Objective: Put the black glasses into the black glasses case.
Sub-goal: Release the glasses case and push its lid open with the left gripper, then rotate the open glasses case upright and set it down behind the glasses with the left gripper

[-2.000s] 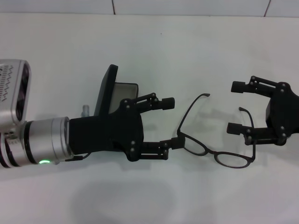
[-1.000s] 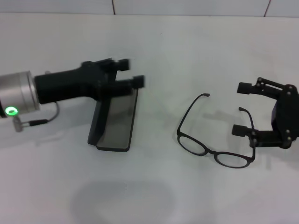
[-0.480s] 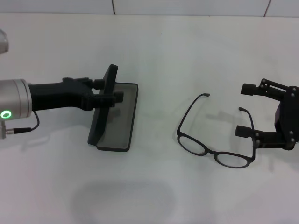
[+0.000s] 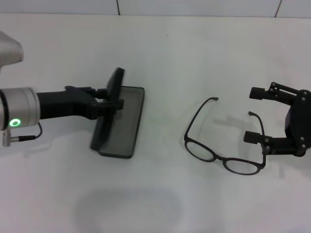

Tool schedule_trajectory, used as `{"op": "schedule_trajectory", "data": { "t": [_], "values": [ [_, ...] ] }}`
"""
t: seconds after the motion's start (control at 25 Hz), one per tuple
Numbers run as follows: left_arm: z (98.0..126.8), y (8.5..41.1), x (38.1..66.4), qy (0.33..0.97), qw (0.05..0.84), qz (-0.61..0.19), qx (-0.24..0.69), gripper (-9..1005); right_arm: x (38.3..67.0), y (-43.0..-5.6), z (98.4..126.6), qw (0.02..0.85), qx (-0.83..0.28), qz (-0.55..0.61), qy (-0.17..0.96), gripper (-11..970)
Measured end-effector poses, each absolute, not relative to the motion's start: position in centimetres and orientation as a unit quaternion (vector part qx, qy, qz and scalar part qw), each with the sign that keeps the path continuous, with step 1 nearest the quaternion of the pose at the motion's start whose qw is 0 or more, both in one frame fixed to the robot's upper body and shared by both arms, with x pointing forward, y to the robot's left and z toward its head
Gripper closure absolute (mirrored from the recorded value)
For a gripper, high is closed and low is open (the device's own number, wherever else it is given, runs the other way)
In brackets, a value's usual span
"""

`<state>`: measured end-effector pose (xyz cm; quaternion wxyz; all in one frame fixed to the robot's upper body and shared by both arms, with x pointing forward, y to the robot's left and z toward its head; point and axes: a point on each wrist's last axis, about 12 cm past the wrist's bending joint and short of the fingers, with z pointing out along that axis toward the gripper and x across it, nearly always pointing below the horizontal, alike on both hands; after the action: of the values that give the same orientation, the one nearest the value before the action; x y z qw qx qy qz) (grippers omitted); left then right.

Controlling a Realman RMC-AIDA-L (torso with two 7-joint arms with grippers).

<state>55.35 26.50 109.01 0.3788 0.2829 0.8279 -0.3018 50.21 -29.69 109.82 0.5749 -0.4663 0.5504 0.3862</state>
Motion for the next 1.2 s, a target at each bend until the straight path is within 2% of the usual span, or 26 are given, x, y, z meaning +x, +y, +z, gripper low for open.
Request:
{"op": "schedule_trajectory", "data": {
  "t": [0.08,0.16,0.6,0.8,0.96,1.2],
  "values": [
    [108.9,26.1,55.4,0.829,0.374,-0.297,0.292,233,50.2,-29.7,109.8,0.575,-0.466,0.386,0.550,74],
    [108.9,26.0,55.5,0.830,0.371,-0.295,0.295,413,50.2,-29.6,109.8,0.575,-0.467,0.387,0.550,74],
    [109.1,26.2,55.9,0.833,0.369,-0.295,0.287,473,50.0,-29.6,109.8,0.574,-0.466,0.391,0.548,74],
    [109.4,26.0,56.2,0.833,0.366,-0.284,0.303,589,49.7,-29.4,109.6,0.577,-0.466,0.390,0.545,75],
    [109.8,25.6,56.7,0.830,0.367,-0.281,0.313,612,48.9,-29.3,109.2,0.585,-0.476,0.387,0.530,75],
    [112.3,23.1,59.4,0.804,0.379,-0.266,0.373,670,48.0,-29.3,108.9,0.592,-0.483,0.390,0.514,75]
  ]
}}
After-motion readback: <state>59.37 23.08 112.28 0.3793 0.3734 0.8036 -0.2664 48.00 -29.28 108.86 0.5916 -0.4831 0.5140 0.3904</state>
